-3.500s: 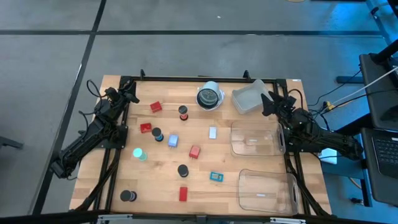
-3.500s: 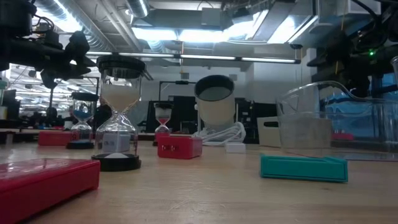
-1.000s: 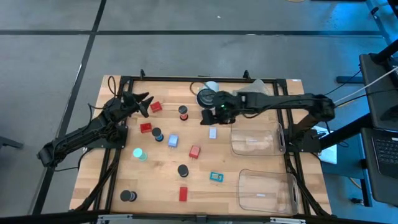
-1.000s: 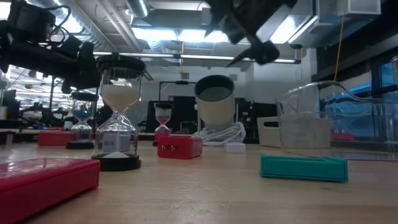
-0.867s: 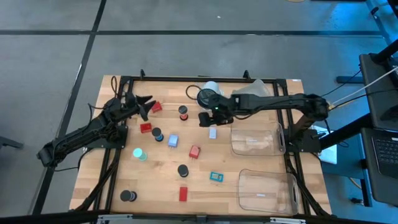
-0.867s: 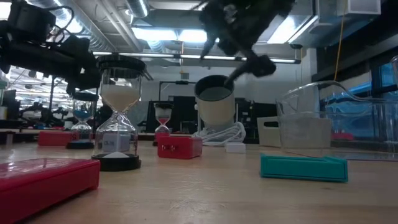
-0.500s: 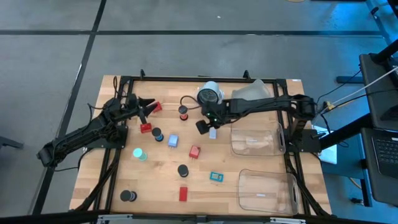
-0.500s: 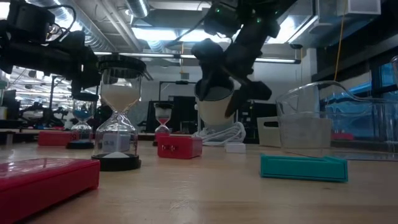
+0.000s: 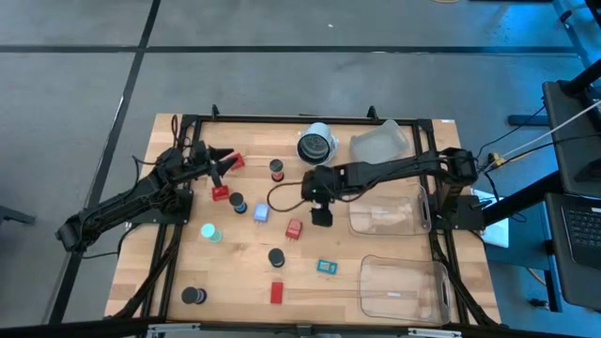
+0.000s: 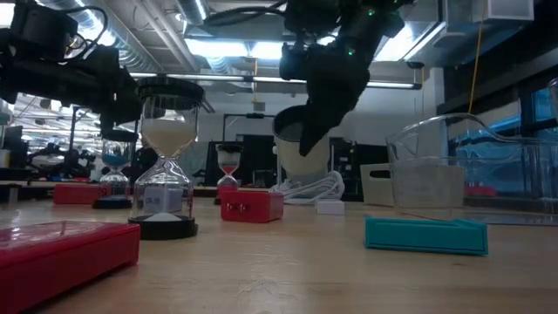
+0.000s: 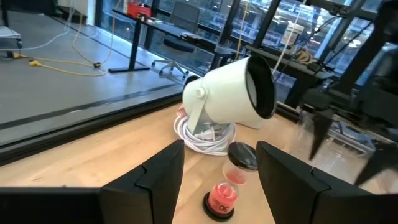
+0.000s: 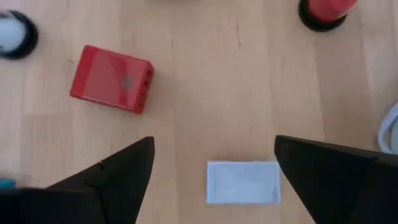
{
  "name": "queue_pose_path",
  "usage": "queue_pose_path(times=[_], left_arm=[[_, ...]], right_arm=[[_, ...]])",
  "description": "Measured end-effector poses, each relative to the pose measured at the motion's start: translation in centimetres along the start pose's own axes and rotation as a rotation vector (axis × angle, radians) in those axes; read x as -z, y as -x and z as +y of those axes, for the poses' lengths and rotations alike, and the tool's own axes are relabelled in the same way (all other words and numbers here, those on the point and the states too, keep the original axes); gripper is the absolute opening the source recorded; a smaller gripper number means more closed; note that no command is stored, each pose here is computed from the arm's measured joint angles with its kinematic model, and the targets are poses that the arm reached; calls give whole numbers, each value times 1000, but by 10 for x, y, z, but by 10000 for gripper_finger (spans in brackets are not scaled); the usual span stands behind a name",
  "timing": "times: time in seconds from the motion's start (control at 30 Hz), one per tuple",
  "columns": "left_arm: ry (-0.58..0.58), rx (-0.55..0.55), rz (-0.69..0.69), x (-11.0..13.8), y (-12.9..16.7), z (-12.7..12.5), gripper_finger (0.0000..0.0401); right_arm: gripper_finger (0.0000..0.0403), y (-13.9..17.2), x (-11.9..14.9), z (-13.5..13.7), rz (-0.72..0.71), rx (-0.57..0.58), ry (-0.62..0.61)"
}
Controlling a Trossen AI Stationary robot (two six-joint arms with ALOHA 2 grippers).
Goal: Pick & Place Office items
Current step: Put the white digital clock into the gray bin
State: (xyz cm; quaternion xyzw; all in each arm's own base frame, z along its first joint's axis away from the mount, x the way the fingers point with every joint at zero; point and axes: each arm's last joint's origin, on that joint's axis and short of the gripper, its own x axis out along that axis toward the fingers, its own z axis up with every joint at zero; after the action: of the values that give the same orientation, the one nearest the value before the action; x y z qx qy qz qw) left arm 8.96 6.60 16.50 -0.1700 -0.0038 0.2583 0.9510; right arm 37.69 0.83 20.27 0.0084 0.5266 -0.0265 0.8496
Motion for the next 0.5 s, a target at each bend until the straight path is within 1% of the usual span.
queue_pose_path(times=[0.07, 0.13, 0.2, 0.3, 0.33, 0.37, 0.4, 0.5], left_arm=[[0, -16, -1, 0, 0, 1, 196], [0, -22, -2, 0, 0, 1, 196], [0, -23, -2, 0, 0, 1, 196], [1, -24, -2, 0, 0, 1, 196], [4, -25, 1, 1, 0, 1, 196], [11, -26, 5, 1, 0, 1, 196], [20, -27, 8, 1, 0, 1, 196], [27, -29, 9, 2, 0, 1, 196]], right_arm=[[336, 0, 0, 2, -2, 17, -102], [338, 0, 0, 1, 3, 1, -187], [347, 0, 1, 1, 11, 1, -190], [369, 0, 3, 4, 23, 63, -75], [377, -1, 4, 4, 24, 84, -69], [385, -2, 3, 4, 20, 94, -113], [392, -3, 3, 3, 13, 103, -219], [397, -6, 4, -5, 15, 98, -702]])
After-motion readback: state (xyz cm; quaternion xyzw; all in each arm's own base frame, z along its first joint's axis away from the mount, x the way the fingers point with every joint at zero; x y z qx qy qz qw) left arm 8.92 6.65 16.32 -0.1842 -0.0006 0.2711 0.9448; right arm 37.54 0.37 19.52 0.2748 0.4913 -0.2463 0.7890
